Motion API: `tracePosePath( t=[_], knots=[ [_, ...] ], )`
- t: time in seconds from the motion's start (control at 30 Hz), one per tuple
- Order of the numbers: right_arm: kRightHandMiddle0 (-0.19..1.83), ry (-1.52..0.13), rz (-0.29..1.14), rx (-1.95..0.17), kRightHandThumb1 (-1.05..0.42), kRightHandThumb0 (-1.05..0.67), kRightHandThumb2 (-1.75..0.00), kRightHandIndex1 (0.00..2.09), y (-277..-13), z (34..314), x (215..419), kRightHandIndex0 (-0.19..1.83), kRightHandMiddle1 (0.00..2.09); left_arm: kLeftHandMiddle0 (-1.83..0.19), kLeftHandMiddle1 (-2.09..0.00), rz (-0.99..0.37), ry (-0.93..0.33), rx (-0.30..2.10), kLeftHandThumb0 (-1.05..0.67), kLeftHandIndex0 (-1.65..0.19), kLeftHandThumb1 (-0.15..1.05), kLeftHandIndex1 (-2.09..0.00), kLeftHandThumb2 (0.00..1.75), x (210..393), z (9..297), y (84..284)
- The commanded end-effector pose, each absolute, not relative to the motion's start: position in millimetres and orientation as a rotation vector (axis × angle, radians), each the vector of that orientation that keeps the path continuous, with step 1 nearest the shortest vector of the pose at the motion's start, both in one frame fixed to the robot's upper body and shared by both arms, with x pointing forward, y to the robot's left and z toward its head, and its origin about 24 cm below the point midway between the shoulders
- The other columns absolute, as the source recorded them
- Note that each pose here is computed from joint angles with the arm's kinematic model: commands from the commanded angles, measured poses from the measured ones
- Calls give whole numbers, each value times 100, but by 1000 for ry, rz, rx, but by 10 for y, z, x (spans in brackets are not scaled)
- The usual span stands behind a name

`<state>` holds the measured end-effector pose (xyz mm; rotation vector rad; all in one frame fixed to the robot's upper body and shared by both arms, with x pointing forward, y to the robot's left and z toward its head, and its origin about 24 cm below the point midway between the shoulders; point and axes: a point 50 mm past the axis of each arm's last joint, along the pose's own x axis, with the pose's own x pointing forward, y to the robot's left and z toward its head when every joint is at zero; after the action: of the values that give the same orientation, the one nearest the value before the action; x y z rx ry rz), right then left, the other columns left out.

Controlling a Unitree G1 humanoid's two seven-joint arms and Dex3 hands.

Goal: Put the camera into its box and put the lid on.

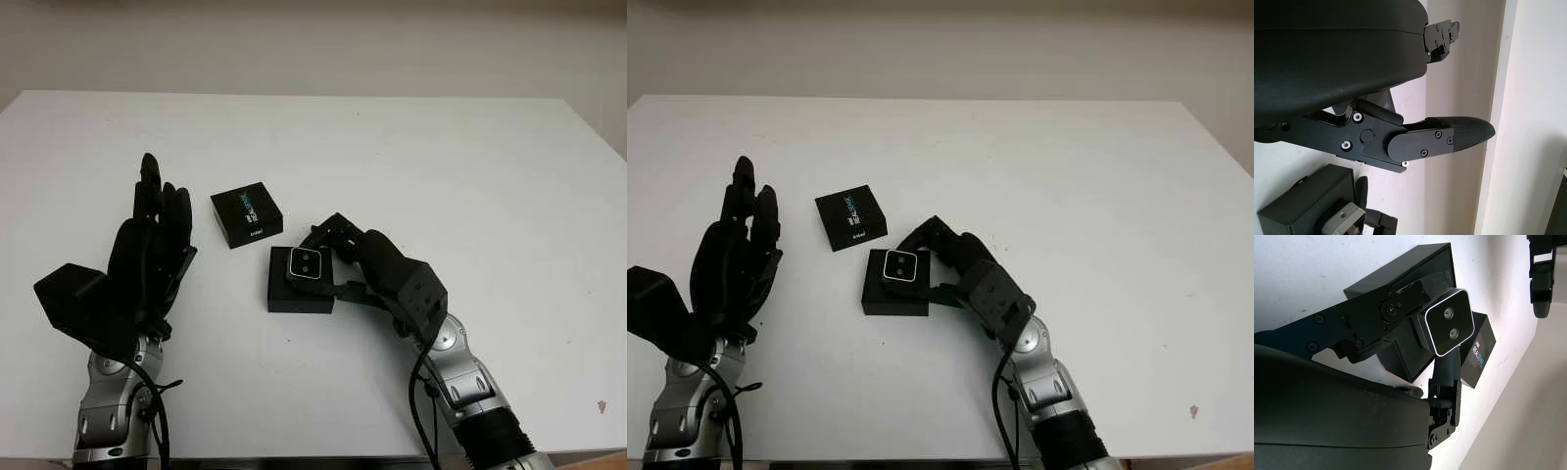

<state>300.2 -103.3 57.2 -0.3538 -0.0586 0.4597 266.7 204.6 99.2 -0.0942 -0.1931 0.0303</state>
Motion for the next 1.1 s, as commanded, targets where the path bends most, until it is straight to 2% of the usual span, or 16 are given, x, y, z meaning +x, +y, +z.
tracePosePath(
  t=[0.0,0.43,0.47,0.53,0.6,0.63,0.67,0.73,0.87,1.07],
  knots=[
    [34,-70,468,-358,-93,-41,-5,5,-1032,579,2993,32,174,19,0,30,-203,-93,-72,19,105,0,51,2653,1000,2028],
    [30,-69,507,-420,-95,-44,-6,5,-1040,578,2984,31,172,19,0,35,-206,-97,-71,19,105,0,51,2639,1001,2018],
    [26,-63,513,-425,-95,-44,-6,4,-1044,577,2985,29,166,19,0,35,-207,-99,-71,19,105,0,51,2639,999,2020],
    [11,-54,530,-442,-94,-48,-5,2,-1051,578,2986,20,127,19,0,37,-207,-101,-71,19,105,0,51,2638,997,2022],
    [6,-49,543,-458,-93,-51,-5,2,-1056,577,2984,12,97,19,0,36,-207,-98,-71,19,105,0,51,2636,998,2021],
    [8,-50,545,-463,-93,-53,-5,2,-1058,577,2982,8,74,19,0,35,-206,-97,-71,19,105,0,51,2636,999,2020],
    [8,-53,545,-467,-92,-54,-5,2,-1060,577,2979,5,64,19,0,35,-206,-97,-71,19,105,0,51,2636,999,2020],
    [5,-55,545,-471,-93,-56,-6,2,-1064,577,2975,0,51,19,0,34,-207,-98,-71,19,105,0,51,2636,999,2021],
    [6,-54,540,-472,-93,-56,-5,2,-1077,583,2971,-5,39,19,0,37,-204,-98,-71,19,105,0,51,2636,1000,2022],
    [3,-66,527,-470,-92,-57,-5,3,-1088,596,2969,-8,28,19,0,30,-204,-95,-71,19,105,0,51,2639,998,2027]
  ],
)
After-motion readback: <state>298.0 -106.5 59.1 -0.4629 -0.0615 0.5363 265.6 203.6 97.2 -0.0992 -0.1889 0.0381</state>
